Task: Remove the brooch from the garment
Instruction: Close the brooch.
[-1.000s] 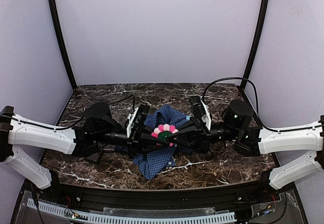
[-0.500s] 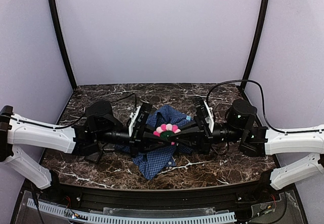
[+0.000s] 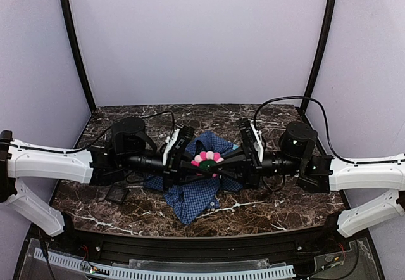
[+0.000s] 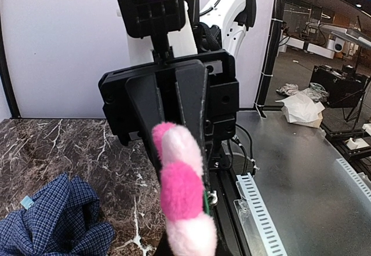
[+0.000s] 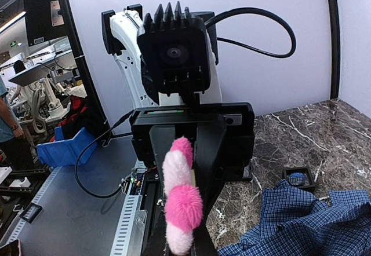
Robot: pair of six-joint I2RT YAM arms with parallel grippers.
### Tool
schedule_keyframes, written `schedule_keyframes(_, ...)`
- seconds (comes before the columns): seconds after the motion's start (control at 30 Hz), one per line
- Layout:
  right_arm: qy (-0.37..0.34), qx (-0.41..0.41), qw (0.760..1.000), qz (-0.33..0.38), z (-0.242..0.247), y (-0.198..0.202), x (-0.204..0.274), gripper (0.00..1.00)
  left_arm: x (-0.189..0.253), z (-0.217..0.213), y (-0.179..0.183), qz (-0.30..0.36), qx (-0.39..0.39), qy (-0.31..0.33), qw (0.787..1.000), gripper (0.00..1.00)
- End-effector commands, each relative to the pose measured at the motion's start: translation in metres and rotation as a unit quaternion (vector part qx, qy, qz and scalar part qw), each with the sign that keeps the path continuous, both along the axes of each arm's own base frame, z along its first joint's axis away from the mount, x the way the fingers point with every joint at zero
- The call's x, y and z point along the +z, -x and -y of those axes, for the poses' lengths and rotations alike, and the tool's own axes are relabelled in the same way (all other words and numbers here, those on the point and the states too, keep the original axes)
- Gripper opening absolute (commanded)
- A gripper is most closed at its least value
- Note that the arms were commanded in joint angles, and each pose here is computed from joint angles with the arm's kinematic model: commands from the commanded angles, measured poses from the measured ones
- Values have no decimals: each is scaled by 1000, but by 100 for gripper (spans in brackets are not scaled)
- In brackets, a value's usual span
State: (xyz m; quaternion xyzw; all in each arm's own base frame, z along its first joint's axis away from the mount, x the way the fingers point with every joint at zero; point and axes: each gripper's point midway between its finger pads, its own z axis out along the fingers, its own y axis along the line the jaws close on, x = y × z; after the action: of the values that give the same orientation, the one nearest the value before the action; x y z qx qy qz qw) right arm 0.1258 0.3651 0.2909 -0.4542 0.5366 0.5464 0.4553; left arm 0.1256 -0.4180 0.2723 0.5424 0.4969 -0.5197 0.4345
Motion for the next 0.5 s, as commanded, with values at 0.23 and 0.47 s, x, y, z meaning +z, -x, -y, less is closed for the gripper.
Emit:
schedule_keyframes(0.23, 53, -76, 994, -62, -10, -45, -27, 0, 2, 1, 7, 19, -14, -40, 999, 1)
schedule_keyframes(0.47, 65, -77, 992, -77, -15, -50, -36, 0, 0, 7, 1, 12, -6, -57, 998, 1)
